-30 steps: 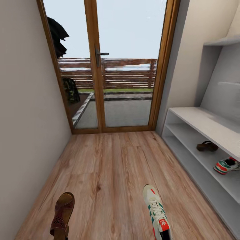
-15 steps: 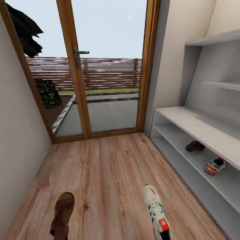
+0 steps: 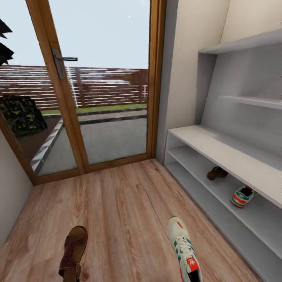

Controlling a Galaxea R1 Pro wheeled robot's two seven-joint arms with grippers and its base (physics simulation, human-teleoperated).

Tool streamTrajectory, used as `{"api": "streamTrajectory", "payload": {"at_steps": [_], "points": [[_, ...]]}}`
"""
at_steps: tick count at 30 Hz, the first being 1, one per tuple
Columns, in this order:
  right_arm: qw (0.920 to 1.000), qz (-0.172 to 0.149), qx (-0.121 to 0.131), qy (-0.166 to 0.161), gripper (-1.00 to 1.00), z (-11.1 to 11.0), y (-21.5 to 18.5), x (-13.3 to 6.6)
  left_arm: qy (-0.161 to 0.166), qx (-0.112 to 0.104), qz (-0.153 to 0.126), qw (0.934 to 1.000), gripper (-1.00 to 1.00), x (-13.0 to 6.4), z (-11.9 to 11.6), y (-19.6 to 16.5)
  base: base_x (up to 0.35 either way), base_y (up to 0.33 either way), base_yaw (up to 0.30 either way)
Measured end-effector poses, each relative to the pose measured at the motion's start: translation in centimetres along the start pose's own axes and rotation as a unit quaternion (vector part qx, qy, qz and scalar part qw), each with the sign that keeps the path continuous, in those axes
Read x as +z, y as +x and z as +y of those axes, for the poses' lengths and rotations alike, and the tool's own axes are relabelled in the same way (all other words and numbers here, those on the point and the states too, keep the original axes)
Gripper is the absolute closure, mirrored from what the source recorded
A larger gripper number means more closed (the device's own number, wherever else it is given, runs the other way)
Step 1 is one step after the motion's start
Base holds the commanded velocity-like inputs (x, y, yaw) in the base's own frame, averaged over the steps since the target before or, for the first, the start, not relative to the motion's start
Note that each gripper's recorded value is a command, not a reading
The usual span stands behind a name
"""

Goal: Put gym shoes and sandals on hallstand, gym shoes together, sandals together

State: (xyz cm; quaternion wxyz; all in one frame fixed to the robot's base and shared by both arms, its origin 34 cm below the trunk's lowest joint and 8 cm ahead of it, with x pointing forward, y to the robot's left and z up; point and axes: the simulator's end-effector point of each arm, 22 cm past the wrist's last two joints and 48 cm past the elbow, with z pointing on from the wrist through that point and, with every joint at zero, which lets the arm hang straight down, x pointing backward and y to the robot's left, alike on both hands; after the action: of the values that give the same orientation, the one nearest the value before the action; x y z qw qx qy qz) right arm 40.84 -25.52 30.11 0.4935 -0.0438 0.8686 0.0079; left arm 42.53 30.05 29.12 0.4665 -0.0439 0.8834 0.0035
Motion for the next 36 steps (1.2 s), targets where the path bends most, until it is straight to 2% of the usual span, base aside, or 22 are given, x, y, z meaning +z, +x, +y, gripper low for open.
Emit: {"api": "streamTrajectory", "payload": {"at_steps": [14, 36], "points": [[1.0, 0.0, 0.0, 0.0, 1.0, 0.0, 0.01, 0.0, 0.0, 0.0, 0.0, 1.0, 1.0, 0.0, 0.0, 0.0, 0.329, 0.128, -0.282], [1.0, 0.0, 0.0, -0.001, 1.0, 0.09, 0.0, 0.02, 0.0, 0.0, 0.001, 1.0, 1.0, 0.0, 0.03, 0.03, 0.261, 0.229, -0.271]]}}
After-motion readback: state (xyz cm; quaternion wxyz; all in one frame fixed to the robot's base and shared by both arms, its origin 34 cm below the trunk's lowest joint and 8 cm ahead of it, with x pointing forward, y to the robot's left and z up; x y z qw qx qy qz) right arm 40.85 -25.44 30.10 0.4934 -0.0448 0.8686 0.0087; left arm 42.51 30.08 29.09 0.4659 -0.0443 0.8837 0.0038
